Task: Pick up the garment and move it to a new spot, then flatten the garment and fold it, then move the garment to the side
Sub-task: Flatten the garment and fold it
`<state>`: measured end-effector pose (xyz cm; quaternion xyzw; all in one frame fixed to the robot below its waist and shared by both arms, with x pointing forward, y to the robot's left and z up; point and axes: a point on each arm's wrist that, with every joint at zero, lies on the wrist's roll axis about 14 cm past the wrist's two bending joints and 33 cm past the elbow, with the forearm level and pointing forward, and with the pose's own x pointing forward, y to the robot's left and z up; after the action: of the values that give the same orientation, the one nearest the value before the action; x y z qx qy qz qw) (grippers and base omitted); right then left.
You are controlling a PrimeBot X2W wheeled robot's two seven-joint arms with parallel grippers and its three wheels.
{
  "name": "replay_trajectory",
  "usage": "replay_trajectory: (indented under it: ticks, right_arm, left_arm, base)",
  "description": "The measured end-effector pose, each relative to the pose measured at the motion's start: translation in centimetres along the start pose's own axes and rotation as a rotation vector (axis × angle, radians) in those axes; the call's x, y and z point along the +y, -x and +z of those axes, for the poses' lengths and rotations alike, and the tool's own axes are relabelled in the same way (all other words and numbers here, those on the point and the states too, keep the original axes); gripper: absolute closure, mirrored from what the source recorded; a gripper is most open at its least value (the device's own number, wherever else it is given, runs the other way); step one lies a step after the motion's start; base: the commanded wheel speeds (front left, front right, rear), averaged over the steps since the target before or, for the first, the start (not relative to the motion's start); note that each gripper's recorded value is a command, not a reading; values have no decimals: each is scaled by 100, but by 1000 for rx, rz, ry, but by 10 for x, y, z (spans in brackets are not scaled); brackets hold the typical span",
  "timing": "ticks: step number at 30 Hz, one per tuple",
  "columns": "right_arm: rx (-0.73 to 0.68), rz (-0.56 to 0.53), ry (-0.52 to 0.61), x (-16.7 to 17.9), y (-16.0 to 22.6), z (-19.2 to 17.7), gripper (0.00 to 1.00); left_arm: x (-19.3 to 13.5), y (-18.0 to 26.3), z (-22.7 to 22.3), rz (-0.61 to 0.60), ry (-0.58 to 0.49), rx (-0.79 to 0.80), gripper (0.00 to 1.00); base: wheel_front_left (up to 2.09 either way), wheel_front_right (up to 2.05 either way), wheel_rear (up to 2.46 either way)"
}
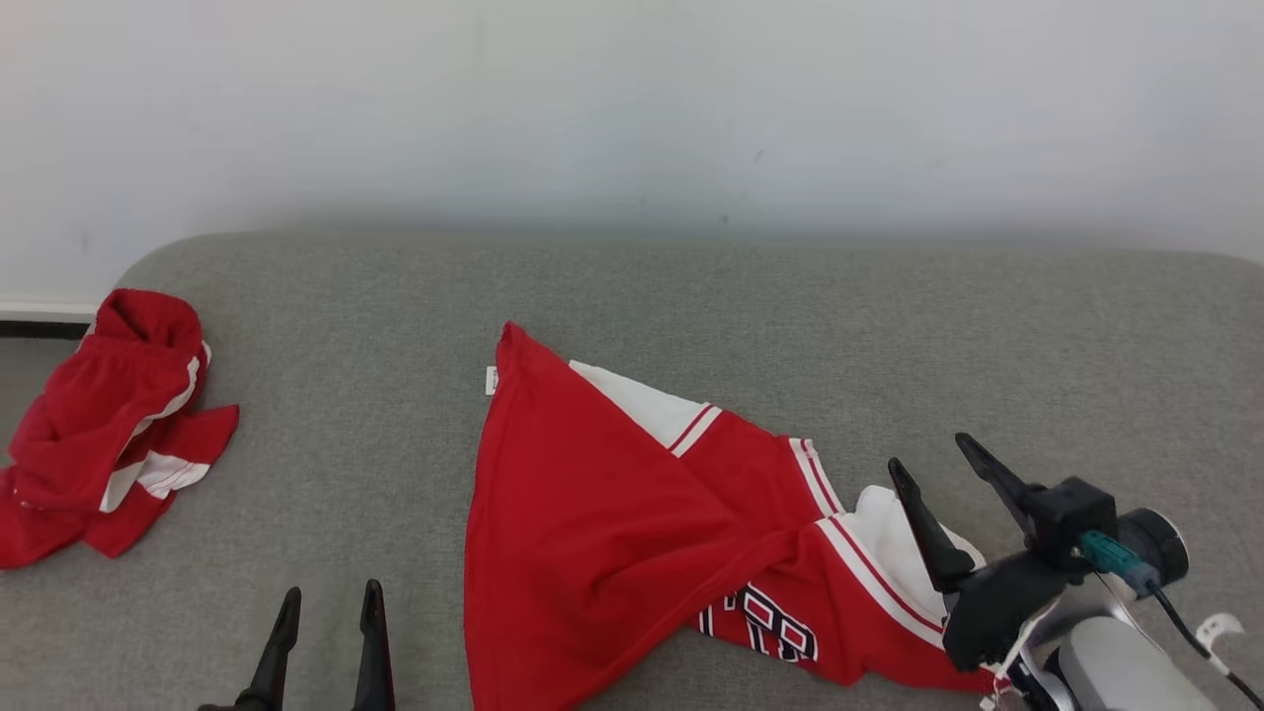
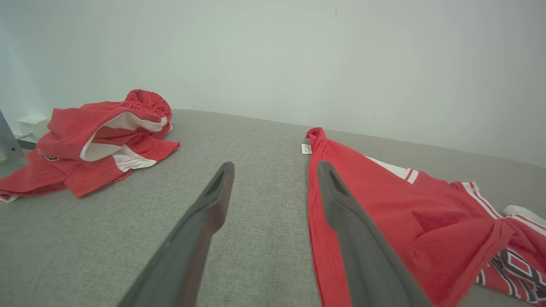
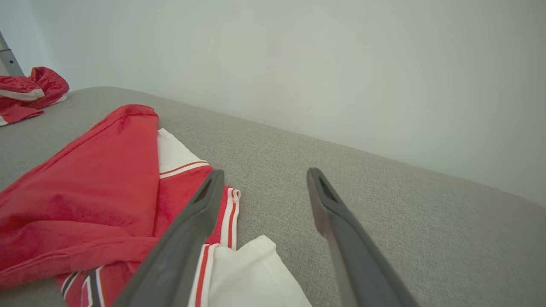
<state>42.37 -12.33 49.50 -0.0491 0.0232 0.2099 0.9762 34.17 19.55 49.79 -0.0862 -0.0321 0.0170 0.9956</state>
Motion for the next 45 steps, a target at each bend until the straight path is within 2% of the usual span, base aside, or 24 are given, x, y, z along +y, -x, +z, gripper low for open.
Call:
replay_trajectory:
  ticks: [14, 21, 25, 26, 27, 28, 32, 40, 45]
  right_arm:
    - [272, 132, 76, 22, -71, -35, 0]
    - [400, 166, 90, 28, -86, -60, 0]
    - [519, 197, 100, 36, -87, -84, 0]
    - [532, 202, 100, 38, -87, -87, 11]
    - [555, 205, 99, 39, -86, -90, 62]
    - [571, 208, 97, 40, -86, -92, 100]
    - [570, 194, 78, 35, -91, -87, 100]
    - [288, 51, 91, -27, -130, -7, 100]
    - [253, -14, 110, -51, -136, 11, 100]
  left_arm:
    - [24, 6, -4, 85, 14, 17, 0]
    - [31, 8, -8, 118, 18, 34, 0]
    - [36, 9, -12, 141, 18, 46, 0]
    - [37, 8, -12, 143, 22, 46, 0]
    - [37, 8, -11, 143, 22, 45, 0]
    - [37, 7, -11, 143, 22, 44, 0]
    - [34, 6, -12, 137, 27, 46, 0]
    - [29, 3, -12, 120, 29, 46, 0]
    - [26, 3, -13, 112, 31, 49, 0]
  base:
    - [0, 0, 0]
    - [0, 0, 0]
    - [0, 0, 0]
    - [0, 0, 0]
    - [0, 0, 0]
    - [0, 0, 0]
    - [0, 0, 0]
    - [0, 0, 0]
    - [0, 0, 0]
